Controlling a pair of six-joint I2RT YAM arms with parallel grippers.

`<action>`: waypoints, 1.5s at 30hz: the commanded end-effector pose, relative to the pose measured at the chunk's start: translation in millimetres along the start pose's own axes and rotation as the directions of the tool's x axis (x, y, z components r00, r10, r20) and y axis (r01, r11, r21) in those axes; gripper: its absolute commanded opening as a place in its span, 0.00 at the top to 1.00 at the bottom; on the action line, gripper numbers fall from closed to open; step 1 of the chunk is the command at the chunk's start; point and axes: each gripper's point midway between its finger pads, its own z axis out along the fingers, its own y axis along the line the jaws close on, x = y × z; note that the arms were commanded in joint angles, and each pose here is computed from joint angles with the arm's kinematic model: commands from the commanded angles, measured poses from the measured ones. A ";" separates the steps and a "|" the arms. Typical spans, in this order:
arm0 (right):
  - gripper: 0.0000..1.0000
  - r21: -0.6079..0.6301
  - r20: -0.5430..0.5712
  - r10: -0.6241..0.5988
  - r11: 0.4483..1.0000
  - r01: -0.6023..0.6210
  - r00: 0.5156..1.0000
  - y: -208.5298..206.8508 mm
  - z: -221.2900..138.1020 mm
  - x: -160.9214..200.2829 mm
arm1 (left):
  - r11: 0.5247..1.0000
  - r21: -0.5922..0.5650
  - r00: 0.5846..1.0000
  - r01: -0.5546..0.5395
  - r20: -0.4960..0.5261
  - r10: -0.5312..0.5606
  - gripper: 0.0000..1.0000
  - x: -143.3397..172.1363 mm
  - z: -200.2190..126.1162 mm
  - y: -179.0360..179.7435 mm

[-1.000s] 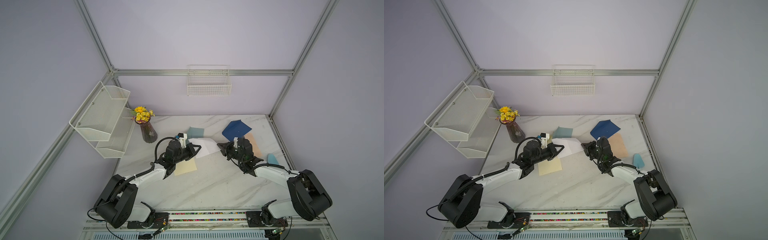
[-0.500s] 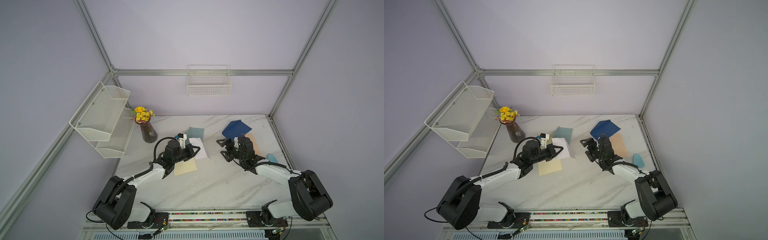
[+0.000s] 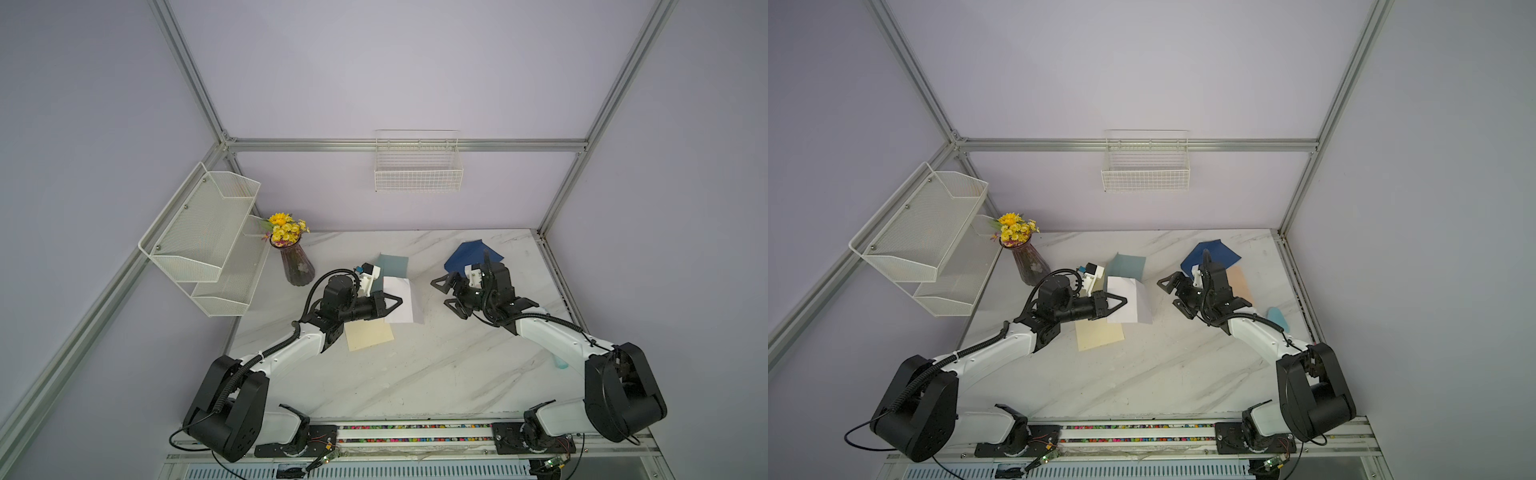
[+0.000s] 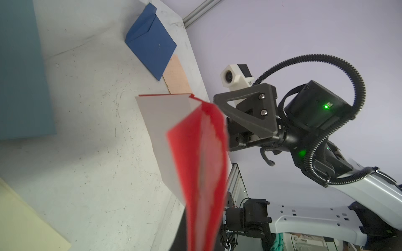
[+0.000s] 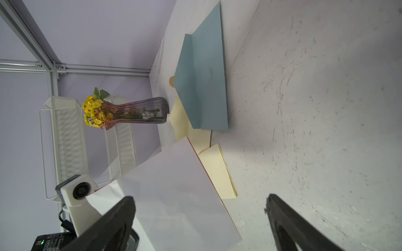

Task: Fold the letter paper in half and place it into the envelope
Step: Fold the letter paper at the center of the board.

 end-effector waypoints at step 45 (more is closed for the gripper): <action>1.00 -0.178 -0.142 -0.073 0.983 0.047 0.987 45.4 39.0 24.2 | 0.997 0.079 0.987 0.005 -0.161 0.008 0.04 15.8 37.0 22.2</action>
